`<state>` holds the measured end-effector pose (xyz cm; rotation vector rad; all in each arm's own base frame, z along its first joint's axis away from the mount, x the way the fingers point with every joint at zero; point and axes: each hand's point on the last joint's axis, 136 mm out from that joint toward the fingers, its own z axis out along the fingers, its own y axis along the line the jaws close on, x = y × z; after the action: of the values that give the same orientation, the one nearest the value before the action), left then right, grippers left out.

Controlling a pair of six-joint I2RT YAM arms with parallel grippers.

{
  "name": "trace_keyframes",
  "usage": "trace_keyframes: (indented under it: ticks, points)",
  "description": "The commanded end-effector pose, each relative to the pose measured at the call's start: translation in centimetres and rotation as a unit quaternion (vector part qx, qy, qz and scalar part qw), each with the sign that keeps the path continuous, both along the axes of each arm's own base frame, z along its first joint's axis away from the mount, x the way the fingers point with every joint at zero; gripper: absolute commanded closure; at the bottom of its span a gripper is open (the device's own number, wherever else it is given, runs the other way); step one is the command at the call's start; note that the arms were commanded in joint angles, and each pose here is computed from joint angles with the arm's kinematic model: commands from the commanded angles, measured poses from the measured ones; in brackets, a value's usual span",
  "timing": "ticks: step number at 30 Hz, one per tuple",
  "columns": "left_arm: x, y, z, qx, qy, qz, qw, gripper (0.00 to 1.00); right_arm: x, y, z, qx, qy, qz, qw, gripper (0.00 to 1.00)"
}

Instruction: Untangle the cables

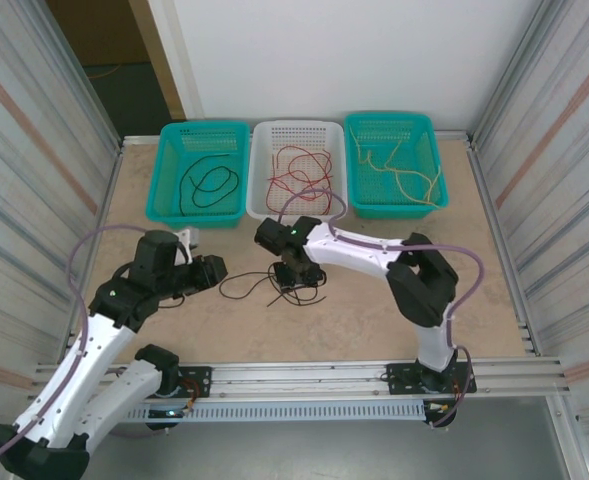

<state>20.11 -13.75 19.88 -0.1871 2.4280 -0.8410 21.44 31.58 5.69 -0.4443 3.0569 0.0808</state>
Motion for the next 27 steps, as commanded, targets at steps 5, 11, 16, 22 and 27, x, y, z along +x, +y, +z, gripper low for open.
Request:
trace_keyframes:
  ticks: [5, 11, 16, 22, 27]
  points:
    - [-0.3, 0.6, -0.9, 0.005, 0.007, 0.014, 1.000, 0.66, 2.3, 1.8, 0.2, -0.003, 0.002, 0.070, 0.998, 0.57]
    - [-0.5, 0.7, -0.9, 0.009, 0.009, 0.013, 1.000, 0.66, 4.7, 3.1, -1.8, 0.003, 0.008, 0.073, 0.997, 0.61]
    - [-0.7, 1.0, -0.8, 0.013, 0.005, 0.015, 1.000, 0.66, 4.7, 3.6, -3.0, 0.005, 0.027, 0.076, 0.997, 0.61]
    - [-0.6, 1.0, -0.6, 0.011, 0.003, 0.014, 1.000, 0.66, 4.2, 3.7, -3.8, -0.003, 0.045, 0.079, 0.996, 0.76]
    - [-0.8, 1.1, 0.0, 0.012, -0.006, 0.014, 1.000, 0.66, 3.8, 4.1, -1.6, 0.008, 0.011, 0.089, 0.996, 0.99]
